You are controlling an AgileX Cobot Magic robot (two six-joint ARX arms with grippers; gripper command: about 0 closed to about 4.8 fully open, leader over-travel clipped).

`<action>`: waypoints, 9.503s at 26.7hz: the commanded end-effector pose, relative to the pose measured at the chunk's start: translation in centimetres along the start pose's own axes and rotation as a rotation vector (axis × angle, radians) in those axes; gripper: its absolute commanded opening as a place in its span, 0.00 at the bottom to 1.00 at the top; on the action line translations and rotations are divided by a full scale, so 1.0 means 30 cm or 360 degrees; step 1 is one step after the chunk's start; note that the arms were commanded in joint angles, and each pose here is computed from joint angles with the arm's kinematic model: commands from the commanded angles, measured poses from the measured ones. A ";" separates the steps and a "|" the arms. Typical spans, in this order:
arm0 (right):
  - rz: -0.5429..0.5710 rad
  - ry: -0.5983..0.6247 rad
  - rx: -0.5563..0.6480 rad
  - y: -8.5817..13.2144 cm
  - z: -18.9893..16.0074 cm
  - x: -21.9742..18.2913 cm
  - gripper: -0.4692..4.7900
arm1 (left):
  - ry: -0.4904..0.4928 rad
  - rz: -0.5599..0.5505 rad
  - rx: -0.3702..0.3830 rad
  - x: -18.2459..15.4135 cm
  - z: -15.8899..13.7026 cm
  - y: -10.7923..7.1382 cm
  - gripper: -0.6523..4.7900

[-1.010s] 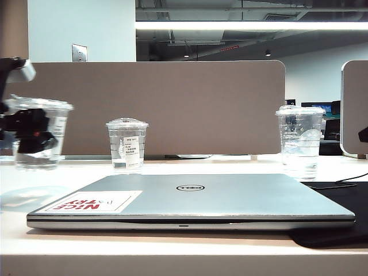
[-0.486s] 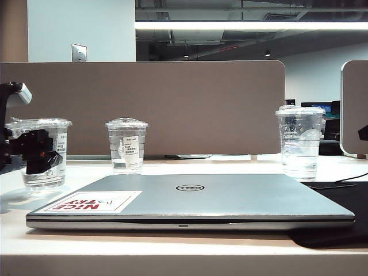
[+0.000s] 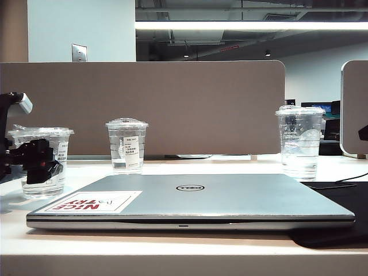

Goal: Pick up the coffee cup on the middle and place it on the left side of the laptop.

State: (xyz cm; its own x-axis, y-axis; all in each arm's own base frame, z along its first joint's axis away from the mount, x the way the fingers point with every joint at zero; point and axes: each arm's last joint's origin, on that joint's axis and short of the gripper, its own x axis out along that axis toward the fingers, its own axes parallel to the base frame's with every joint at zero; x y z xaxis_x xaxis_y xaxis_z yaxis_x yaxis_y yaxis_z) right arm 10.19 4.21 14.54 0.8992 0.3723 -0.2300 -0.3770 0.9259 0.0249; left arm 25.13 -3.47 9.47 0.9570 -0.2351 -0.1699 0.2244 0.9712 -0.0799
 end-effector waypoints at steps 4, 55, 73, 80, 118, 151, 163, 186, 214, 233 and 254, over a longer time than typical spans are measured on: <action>0.0000 -0.0022 0.0000 0.000 0.001 0.001 0.08 | -0.0069 -0.0010 0.0008 -0.001 0.014 0.000 0.88; -0.0052 -0.0415 0.0007 -0.011 0.059 -0.058 0.08 | -0.0872 -0.0249 0.0046 -0.420 0.264 -0.075 0.11; -0.0753 -0.0425 0.0076 -0.160 0.053 -0.099 0.08 | -0.0764 -0.0198 0.0073 -0.409 0.245 -0.071 0.11; -0.0905 -0.0426 0.0094 -0.178 0.051 -0.110 0.08 | -0.0721 -0.0077 0.0053 -0.411 0.239 -0.064 0.11; -0.0489 -0.0423 0.0051 -0.101 0.058 -0.074 0.08 | -0.0312 0.0184 -0.0013 -0.535 0.186 -0.061 0.11; -0.0636 -0.0425 0.0066 -0.132 0.056 -0.085 0.08 | -0.0272 0.0101 0.0022 -0.527 0.160 -0.064 0.11; -0.0636 -0.0425 0.0066 -0.132 0.056 -0.085 0.08 | -0.0436 0.0123 0.0092 -0.562 0.180 -0.067 0.11; -0.0637 -0.0420 0.0067 -0.132 0.055 -0.085 0.08 | -0.0452 0.0085 0.0181 -0.561 0.175 -0.056 0.11; -0.0636 -0.0420 0.0067 -0.132 0.055 -0.085 0.08 | -0.0469 0.0174 0.0077 -0.564 0.177 -0.041 0.11; -0.0636 -0.0420 0.0067 -0.132 0.055 -0.085 0.08 | -0.0468 0.0176 0.0076 -0.564 0.177 -0.041 0.11; -0.0636 -0.0420 0.0067 -0.132 0.055 -0.085 0.08 | -0.0467 0.0176 0.0076 -0.564 0.177 -0.041 0.11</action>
State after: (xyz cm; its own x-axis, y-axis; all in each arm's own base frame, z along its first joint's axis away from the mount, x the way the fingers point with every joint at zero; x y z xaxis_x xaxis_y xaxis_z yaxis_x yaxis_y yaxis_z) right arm 9.74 -0.29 16.60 0.9998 -0.0160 0.0128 0.0157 0.9996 0.0255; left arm 9.68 -0.49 17.44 0.9883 -0.1133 0.1022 0.1168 0.9927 -0.0292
